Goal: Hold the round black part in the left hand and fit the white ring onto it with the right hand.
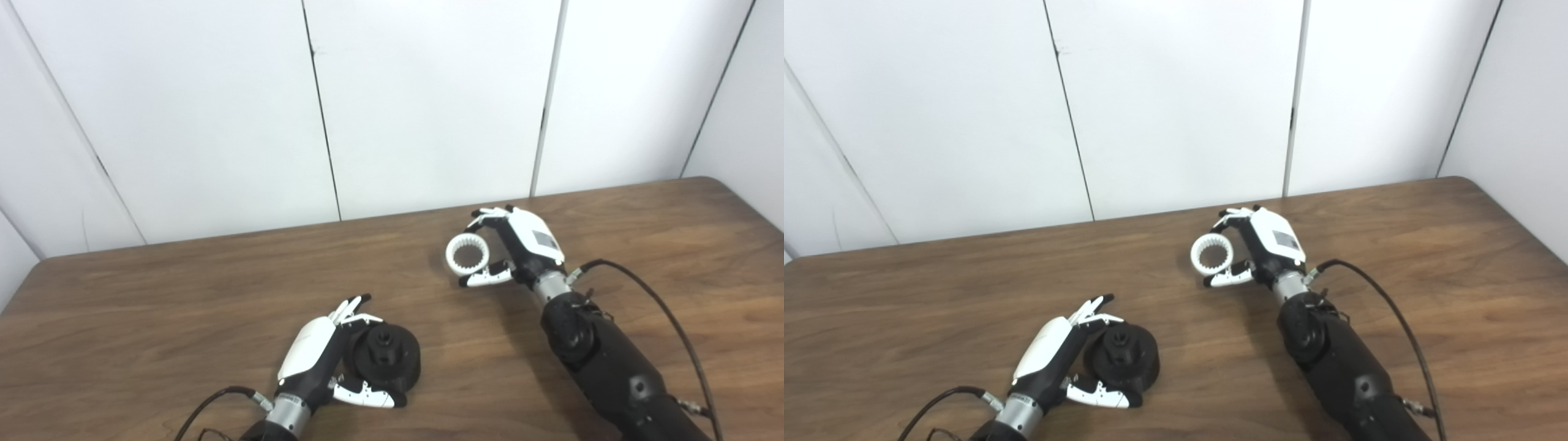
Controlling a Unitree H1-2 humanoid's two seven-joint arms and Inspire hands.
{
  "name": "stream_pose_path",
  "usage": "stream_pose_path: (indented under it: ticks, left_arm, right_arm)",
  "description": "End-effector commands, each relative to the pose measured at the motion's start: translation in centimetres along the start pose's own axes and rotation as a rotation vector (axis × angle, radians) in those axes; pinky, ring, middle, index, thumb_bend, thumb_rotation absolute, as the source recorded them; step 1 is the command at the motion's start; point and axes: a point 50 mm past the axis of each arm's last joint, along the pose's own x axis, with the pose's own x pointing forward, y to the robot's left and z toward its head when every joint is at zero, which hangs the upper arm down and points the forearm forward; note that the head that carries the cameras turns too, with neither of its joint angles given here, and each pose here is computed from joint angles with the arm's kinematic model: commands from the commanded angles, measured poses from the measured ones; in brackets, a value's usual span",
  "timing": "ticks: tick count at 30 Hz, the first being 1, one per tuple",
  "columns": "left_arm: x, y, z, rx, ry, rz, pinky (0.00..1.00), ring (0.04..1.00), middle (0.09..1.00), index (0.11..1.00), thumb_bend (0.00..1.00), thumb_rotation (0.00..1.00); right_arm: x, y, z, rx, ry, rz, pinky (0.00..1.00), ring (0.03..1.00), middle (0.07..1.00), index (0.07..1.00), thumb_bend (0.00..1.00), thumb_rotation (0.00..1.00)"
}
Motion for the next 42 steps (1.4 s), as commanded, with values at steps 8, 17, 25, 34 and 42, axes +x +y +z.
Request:
stream_pose_path:
  ticks: [8,17,25,34,42]
  left_arm:
    - [0.4,0.3,0.2,0.047,-0.009,-0.008,0.98,1.0,0.988,0.59,0.97,0.25]
    - [1.1,-0.3,0.8,0.044,-0.005,-0.022,0.98,1.0,0.989,0.596,0.97,0.26]
    - [1.7,-1.1,1.4,0.054,-0.001,-0.017,0.98,1.0,0.994,0.599,0.98,0.28]
    - [1.6,-1.1,1.6,0.055,0.001,-0.009,0.98,1.0,0.995,0.598,0.98,0.3]
    - [1.6,-0.9,1.6,0.054,0.001,-0.009,0.98,1.0,0.995,0.6,0.97,0.29]
  right_arm:
    - [0.8,-3.3,3.5,0.045,-0.109,-0.11,0.99,0.902,0.846,0.483,0.52,0.15]
    - [-1.3,-5.1,4.6,0.073,-0.192,-0.141,0.91,0.882,0.831,0.482,0.52,0.14]
    - [-2.9,-5.2,5.9,0.171,-0.241,-0.101,0.84,0.889,0.837,0.483,0.52,0.14]
    - [-5.2,-4.7,7.7,0.233,-0.292,-0.045,0.81,0.891,0.835,0.483,0.52,0.14]
    - [-7.0,-4.5,9.1,0.253,-0.322,-0.027,0.8,0.884,0.835,0.482,0.52,0.14]
